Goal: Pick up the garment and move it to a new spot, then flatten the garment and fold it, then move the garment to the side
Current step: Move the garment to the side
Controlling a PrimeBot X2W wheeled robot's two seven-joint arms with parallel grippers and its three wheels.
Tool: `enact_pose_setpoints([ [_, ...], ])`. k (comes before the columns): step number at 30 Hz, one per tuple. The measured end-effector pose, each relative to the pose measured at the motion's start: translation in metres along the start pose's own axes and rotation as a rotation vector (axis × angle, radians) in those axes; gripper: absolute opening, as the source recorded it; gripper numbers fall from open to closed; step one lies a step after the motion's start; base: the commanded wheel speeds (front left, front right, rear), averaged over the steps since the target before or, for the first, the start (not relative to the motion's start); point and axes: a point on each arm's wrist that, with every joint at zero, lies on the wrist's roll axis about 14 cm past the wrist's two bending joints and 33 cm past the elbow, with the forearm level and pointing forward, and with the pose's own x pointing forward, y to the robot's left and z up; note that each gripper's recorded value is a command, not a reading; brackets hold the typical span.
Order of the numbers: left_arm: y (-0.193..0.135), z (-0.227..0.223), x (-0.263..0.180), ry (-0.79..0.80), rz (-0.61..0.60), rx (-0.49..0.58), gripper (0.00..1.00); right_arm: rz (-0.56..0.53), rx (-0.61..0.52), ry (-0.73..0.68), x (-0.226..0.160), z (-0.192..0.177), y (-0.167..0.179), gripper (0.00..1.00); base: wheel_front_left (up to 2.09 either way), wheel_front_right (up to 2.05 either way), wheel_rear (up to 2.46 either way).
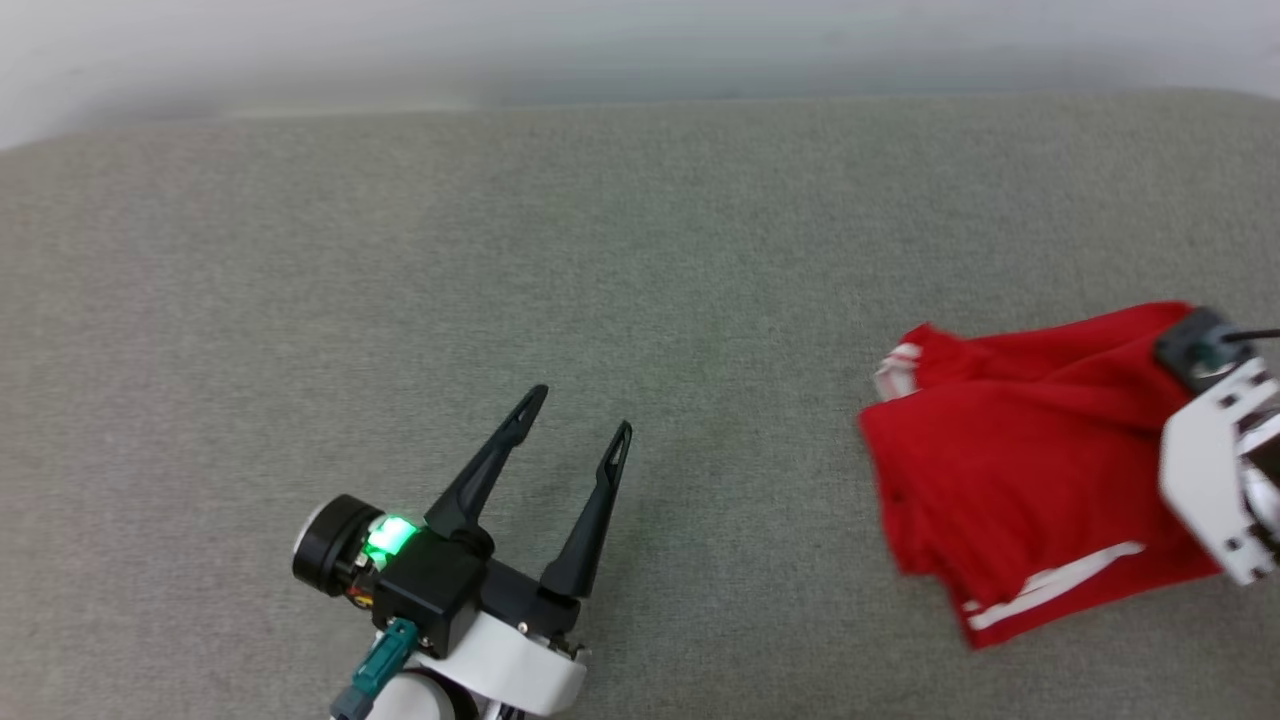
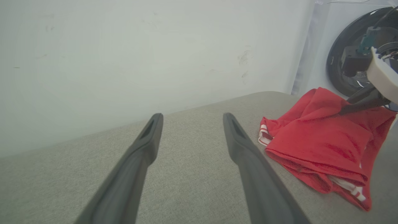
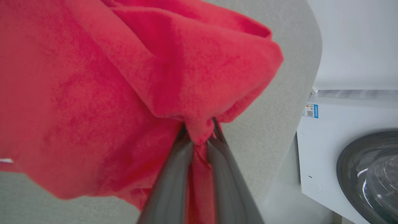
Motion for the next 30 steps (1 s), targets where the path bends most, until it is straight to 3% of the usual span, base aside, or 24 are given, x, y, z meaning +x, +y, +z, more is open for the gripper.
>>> enact_pose_setpoints([
  [6, -0.011, -0.015, 0.024, 0.010, -0.087, 0.005, 1.00, -0.143, 0.012, 0.085, 0.008, -0.045, -0.073, 0.00, 0.00, 0.00, 0.00],
  [18, -0.032, -0.053, 0.063, 0.013, -0.262, -0.002, 1.00, -0.350, 0.045, 0.207, 0.023, -0.116, -0.167, 0.00, 0.00, 0.00, 0.00],
  [23, -0.048, -0.065, 0.072, -0.001, -0.343, -0.016, 1.00, -0.433, 0.081, 0.253, 0.024, -0.140, -0.195, 0.00, 0.00, 0.00, 0.00],
  [30, -0.053, -0.072, 0.083, -0.025, -0.367, -0.046, 1.00, -0.470, 0.112, 0.273, 0.037, -0.152, -0.202, 0.00, 0.00, 0.00, 0.00],
])
